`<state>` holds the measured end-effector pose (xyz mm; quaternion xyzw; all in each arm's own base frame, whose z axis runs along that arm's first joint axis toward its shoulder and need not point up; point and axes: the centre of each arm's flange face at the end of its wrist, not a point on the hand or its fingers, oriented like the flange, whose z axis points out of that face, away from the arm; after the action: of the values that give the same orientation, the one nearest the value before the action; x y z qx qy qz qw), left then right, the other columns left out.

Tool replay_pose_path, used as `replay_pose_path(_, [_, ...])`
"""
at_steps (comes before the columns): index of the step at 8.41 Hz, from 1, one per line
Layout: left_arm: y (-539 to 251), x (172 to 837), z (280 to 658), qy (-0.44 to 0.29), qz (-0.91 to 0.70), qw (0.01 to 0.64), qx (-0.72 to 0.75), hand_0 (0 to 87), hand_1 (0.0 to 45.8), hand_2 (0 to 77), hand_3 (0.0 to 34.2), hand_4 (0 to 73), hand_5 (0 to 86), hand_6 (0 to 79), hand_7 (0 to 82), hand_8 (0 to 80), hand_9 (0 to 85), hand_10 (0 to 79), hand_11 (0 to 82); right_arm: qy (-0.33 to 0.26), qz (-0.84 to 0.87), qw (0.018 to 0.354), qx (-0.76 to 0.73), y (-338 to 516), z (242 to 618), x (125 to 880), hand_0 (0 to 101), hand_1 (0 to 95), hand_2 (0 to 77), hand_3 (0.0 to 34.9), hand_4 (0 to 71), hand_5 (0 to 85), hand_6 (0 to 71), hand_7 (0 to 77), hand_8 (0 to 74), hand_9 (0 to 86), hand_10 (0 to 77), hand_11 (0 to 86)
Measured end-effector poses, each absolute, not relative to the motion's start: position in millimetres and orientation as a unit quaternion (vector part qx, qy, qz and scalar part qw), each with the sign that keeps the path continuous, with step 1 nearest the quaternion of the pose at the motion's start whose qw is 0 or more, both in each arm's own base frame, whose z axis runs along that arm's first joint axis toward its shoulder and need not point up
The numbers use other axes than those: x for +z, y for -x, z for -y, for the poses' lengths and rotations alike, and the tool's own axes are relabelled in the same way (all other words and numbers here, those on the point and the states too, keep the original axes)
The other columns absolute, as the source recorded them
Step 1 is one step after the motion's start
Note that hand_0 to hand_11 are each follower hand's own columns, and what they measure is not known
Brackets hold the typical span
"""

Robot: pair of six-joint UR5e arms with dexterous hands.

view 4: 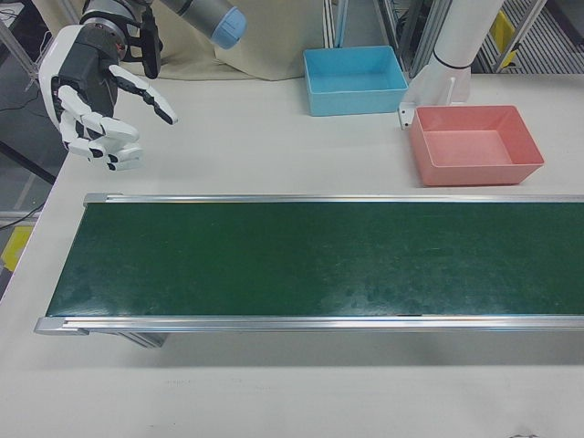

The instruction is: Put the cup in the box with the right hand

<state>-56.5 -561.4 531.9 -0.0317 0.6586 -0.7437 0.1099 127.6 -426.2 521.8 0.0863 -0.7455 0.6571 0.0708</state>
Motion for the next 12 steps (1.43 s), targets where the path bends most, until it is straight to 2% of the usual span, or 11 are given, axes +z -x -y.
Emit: replay_pose_path(12, [57.0, 531.8, 561.4, 0.031, -0.659, 0.11, -0.744, 0.0, 0.5, 0.5, 0.0, 0.0, 0.0, 0.0, 0.0, 0.0, 0.5, 0.0, 0.0, -0.086, 0.746, 0.07, 0.657, -127.6, 426.2, 521.7, 80, 36.5, 16.4, 0.0, 14.2, 19.6, 18.0, 63.8, 36.0, 45.8, 27.3, 43.6])
